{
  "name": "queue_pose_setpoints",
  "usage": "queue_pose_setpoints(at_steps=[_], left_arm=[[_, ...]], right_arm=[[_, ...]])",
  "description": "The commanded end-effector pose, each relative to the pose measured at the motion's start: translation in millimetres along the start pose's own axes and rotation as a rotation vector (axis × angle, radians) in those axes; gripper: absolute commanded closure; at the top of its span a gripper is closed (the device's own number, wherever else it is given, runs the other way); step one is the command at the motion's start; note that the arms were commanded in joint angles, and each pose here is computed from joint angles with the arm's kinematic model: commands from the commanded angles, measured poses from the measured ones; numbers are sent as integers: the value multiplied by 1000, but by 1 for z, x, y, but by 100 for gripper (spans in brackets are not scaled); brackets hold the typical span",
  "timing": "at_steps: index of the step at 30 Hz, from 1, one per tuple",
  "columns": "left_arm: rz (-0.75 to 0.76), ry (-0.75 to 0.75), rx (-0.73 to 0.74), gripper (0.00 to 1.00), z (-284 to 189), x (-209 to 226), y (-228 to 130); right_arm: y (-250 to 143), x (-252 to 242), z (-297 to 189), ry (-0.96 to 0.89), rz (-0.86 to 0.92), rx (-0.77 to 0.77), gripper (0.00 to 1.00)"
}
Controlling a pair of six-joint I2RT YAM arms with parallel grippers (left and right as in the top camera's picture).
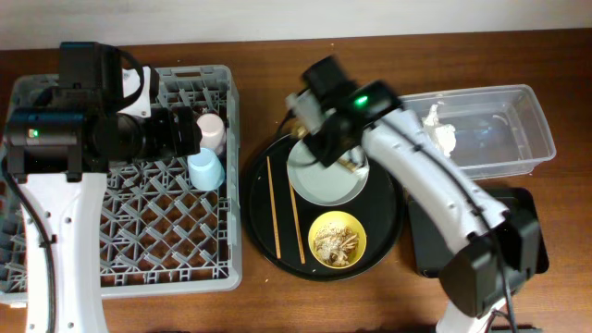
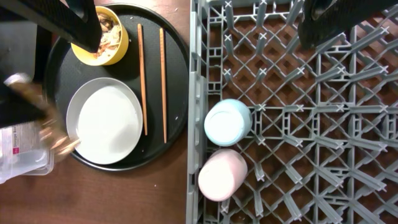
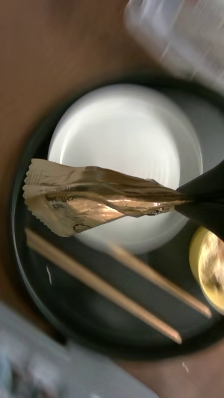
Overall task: Sort waste into correct bins and load items into the dishwasher rack
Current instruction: 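Drop the gold wrapper into the clear plastic bin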
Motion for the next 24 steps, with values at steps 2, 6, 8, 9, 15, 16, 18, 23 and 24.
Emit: queue_pose_setpoints(at_steps=[2,6,8,9,15,16,18,23,24], left_arm=[[-5,-6,3,1,1,0,0],[-5,-6,3,1,1,0,0],[-5,-6,3,1,1,0,0],[-5,-6,3,1,1,0,0],[-5,-6,3,1,1,0,0],[-5,-6,3,1,1,0,0],[-5,-6,3,1,1,0,0],[-5,-6,3,1,1,0,0],[-5,-6,3,1,1,0,0]], right_arm=[[0,-101,-24,-68,297,-71,96],[-17,-182,-35,-115,530,-120,96],[-27,-208,-35,-116,595,-123,96],[-31,-216,-35,-112,617,-122,94],[-51,-249,-36,-118,706,-112,16],[-51,-249,-42,-101,710,-119,11],[-53,-240,-61,-61,718,-133,1],[-69,-190,-122,59,715,-144,2],[-74,-184,-131,61,716,-140,1]])
Point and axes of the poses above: each gripper's point midway between its finger pads, its own z axis out along the fingers, its own x axis along the line the jaws close on, y = z × x, the point moved 4 cm from there along -z, back along the fingers, and after that the axes turned 12 degrees about z, right-handed, at the moved point
